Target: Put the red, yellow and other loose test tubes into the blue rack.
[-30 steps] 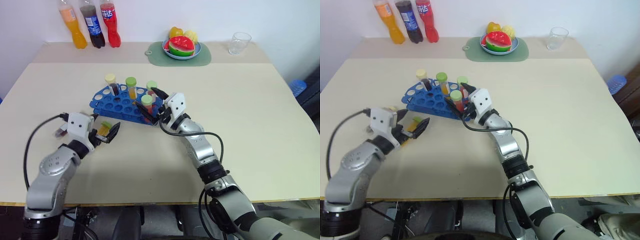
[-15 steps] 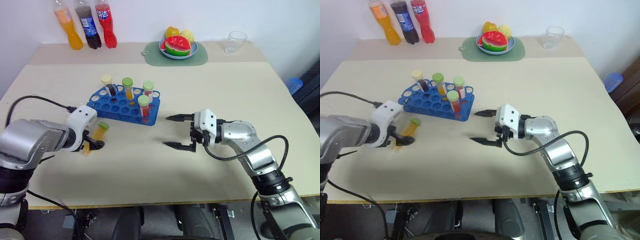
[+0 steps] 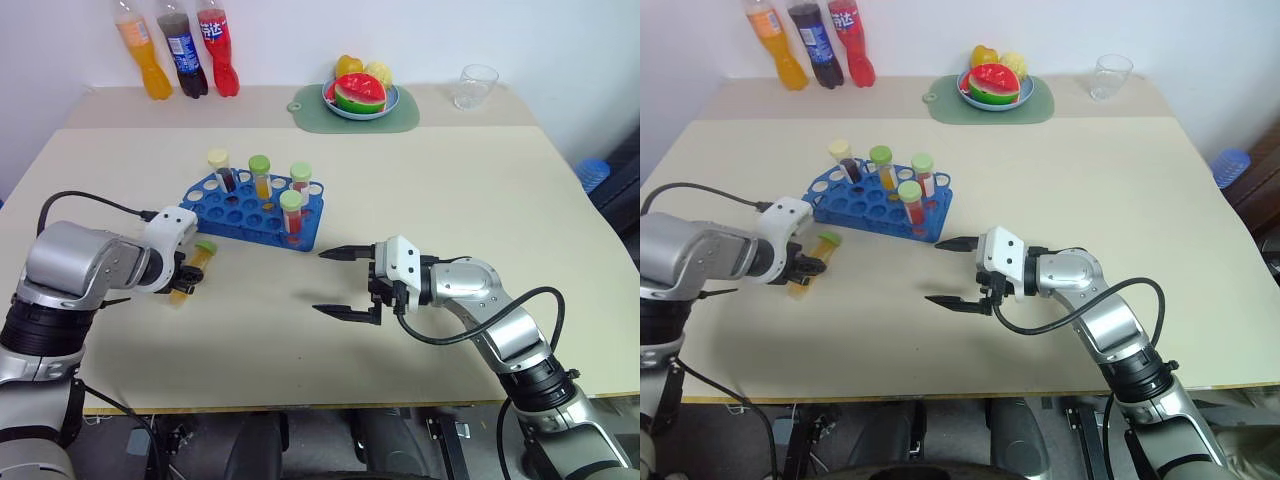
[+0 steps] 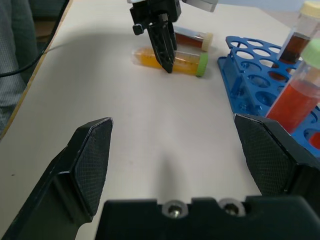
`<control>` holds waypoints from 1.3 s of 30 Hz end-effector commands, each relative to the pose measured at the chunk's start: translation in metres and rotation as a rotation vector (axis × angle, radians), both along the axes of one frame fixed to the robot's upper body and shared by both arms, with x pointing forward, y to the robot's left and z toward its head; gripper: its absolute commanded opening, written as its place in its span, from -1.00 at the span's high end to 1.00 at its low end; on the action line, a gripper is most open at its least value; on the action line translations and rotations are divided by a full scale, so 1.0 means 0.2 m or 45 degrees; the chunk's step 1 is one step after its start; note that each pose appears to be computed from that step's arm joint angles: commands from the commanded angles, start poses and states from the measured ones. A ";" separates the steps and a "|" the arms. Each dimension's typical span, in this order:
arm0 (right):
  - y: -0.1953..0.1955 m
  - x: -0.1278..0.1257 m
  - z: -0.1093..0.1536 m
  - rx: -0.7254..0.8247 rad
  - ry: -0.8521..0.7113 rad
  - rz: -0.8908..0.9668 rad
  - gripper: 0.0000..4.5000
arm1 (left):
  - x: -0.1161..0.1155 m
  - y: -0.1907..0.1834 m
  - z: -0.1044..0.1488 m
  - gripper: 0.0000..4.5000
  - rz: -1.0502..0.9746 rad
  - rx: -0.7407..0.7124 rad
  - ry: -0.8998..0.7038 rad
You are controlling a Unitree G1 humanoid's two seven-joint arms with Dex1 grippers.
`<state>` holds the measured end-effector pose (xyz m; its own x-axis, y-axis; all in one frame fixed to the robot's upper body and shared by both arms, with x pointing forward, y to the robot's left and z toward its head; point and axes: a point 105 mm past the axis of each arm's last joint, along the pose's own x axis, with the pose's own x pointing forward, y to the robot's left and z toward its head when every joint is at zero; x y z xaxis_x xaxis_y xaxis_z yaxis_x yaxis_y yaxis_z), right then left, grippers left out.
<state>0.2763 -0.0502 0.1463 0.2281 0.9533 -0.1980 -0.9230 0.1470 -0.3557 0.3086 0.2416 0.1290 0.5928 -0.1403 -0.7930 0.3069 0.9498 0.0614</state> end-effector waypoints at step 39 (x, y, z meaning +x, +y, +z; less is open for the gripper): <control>-0.06 0.11 0.00 0.124 -0.069 -0.248 -0.91 | 0.36 -0.66 0.18 0.65 -0.046 -0.267 -1.605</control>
<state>0.3008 -0.0611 0.1327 0.4145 0.9005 -0.1314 -0.8737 0.3534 -0.3342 0.3796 0.1154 0.1582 0.9195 -0.2090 0.3330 0.1623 0.9732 0.1627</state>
